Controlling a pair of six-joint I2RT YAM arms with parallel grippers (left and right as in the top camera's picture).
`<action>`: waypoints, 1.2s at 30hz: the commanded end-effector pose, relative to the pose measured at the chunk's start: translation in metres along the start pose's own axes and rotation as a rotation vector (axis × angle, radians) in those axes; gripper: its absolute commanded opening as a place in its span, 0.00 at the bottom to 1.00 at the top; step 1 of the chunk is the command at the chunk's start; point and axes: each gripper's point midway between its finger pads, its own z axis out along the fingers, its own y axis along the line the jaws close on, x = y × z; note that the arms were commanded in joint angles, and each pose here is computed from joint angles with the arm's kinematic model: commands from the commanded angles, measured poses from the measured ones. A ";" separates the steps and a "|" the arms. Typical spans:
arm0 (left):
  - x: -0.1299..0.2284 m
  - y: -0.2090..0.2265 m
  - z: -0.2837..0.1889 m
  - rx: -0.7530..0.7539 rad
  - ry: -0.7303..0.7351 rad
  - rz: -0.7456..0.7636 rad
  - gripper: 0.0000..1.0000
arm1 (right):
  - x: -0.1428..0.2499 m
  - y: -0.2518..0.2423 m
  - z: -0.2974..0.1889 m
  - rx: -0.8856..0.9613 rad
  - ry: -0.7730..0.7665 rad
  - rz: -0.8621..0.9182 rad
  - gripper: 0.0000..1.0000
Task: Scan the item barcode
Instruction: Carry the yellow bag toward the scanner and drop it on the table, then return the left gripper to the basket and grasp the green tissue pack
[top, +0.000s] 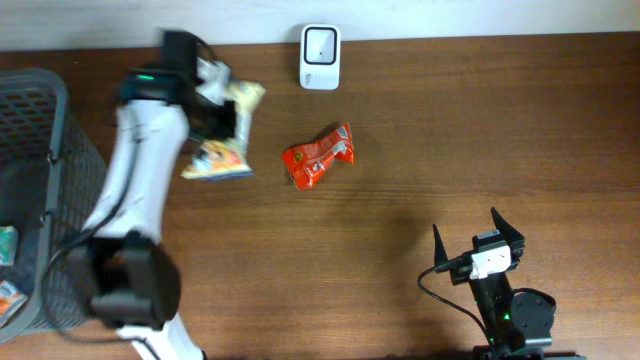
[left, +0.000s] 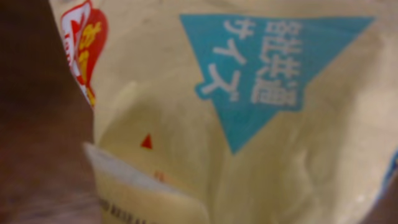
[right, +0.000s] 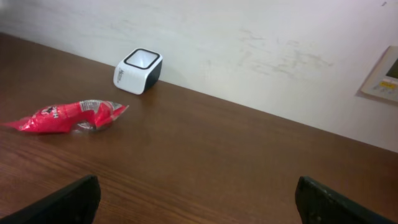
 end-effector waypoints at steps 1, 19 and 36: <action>0.019 -0.033 0.063 0.022 0.068 0.018 0.03 | 0.003 0.001 0.000 0.000 0.004 0.008 0.99; -0.065 0.043 -0.200 -0.375 -0.544 -0.105 0.99 | 0.003 0.001 0.000 0.000 0.004 0.008 0.99; 0.130 0.284 -0.223 -0.726 -0.336 -0.939 0.99 | 0.003 0.001 0.000 0.000 0.004 0.008 0.99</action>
